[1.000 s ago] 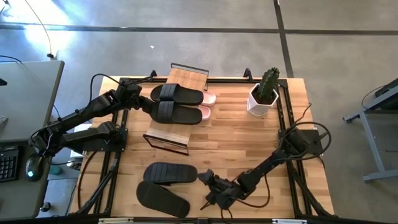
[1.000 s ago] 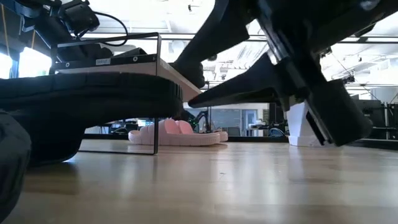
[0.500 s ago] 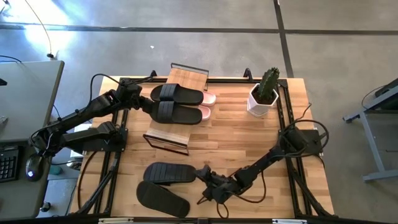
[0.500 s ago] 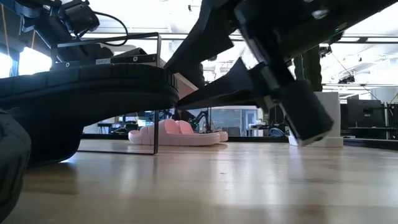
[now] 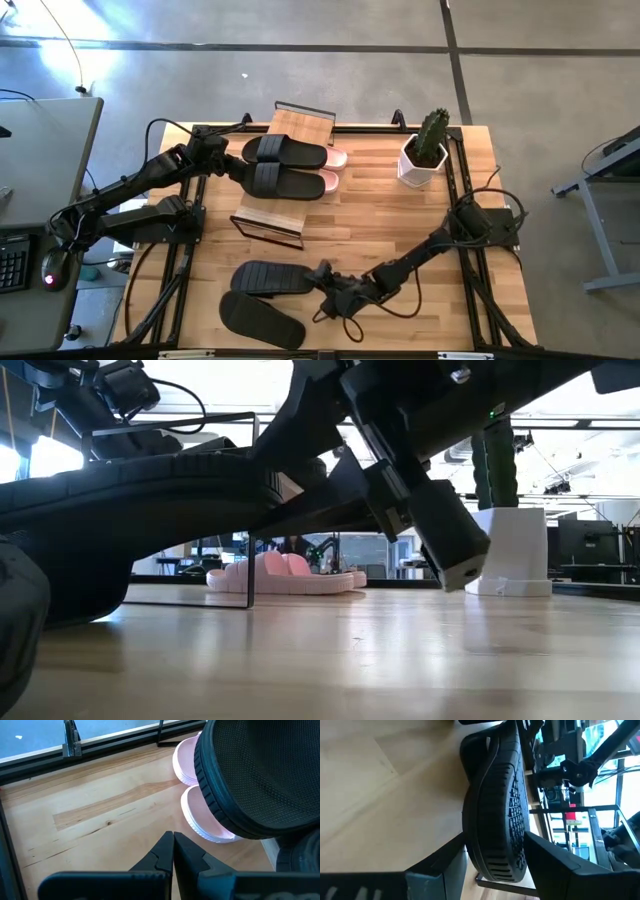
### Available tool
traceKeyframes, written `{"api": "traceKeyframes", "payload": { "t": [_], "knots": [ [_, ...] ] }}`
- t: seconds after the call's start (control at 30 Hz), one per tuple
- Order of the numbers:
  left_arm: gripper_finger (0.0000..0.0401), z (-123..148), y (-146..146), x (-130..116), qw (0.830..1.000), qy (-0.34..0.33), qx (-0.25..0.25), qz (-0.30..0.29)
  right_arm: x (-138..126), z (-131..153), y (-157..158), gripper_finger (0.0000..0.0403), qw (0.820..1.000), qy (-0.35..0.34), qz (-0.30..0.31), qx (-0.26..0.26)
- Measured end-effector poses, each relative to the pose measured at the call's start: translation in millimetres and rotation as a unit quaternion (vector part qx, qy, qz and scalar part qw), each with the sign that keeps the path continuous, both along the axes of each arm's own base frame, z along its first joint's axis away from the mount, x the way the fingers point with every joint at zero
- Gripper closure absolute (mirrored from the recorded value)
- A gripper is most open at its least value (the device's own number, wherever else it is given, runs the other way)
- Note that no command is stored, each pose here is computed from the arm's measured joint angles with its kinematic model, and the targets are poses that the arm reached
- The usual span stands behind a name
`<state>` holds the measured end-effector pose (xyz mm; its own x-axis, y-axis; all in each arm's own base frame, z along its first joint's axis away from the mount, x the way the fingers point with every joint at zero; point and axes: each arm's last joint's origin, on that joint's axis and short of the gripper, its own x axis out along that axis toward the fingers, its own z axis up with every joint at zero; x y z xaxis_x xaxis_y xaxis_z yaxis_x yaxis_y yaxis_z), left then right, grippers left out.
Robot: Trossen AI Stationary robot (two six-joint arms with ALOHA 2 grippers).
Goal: Pick and place slides into the shelf
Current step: Put the black slides under the shelf
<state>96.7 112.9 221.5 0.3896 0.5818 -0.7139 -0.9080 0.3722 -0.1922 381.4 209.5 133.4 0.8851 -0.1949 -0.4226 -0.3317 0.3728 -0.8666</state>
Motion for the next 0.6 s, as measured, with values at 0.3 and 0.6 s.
{"api": "traceKeyframes", "payload": {
  "t": [0.3,0.6],
  "knots": [
    [0.0400,-0.1,0.0,0.0,1.000,0.000,0.000,0.000,4.2,1.6,-5.6,0.0259,0.999,-0.014,-0.016,0.026],
    [0.0400,0.0,0.0,0.0,1.000,0.000,0.000,0.000,4.5,3.6,-6.7,0.0367,0.998,-0.029,-0.042,0.036]
  ]
}}
